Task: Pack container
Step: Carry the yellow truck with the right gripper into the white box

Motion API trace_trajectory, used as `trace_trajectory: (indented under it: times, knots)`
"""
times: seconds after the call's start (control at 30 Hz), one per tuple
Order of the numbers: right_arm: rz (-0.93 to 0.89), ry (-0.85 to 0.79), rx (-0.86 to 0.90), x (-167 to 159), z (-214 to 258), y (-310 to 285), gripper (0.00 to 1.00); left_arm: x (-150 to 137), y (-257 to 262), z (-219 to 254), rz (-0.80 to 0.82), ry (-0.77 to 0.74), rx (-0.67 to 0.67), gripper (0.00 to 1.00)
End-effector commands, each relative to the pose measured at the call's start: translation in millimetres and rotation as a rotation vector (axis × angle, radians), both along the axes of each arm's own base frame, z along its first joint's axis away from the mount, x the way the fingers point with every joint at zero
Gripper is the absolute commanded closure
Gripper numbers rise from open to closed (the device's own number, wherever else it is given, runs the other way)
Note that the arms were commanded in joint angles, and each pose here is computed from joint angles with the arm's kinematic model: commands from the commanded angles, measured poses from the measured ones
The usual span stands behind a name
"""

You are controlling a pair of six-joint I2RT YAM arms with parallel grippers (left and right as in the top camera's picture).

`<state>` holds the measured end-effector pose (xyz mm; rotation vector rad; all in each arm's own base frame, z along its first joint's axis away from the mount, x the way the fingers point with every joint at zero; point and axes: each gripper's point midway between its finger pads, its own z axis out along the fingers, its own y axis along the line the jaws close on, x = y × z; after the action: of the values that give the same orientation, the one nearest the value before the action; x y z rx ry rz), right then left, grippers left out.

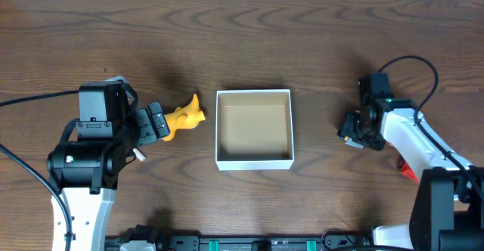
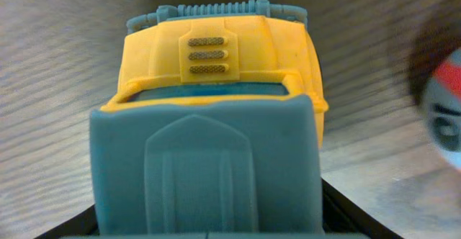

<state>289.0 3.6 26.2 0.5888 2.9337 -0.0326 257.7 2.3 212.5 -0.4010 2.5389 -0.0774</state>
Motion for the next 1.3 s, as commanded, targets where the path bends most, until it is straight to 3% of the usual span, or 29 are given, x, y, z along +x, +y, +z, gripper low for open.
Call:
trace_trajectory:
  times: [0.0,0.2,0.47,0.77,1.27]
  knots:
    - [0.091,-0.180,-0.002,37.2,62.1,11.7,0.62,1.5,0.8,7.4,0.007,-0.019,-0.002,0.02]
    - [0.257,-0.366,0.027,52.5,150.0,58.7,0.60,1.5,0.8,7.4,0.007,-0.019,-0.002,0.02]
    - [0.411,-0.451,0.149,25.1,189.4,154.3,0.52,1.6,0.8,7.5,0.007,-0.019,-0.002,0.02]
    - [0.469,-0.406,0.123,-1.8,165.2,215.9,0.52,1.6,0.8,7.5,0.007,-0.019,-0.002,0.02]
    - [0.350,-0.164,0.096,17.7,55.2,237.6,0.55,1.6,0.8,7.5,0.007,-0.019,-0.002,0.02]
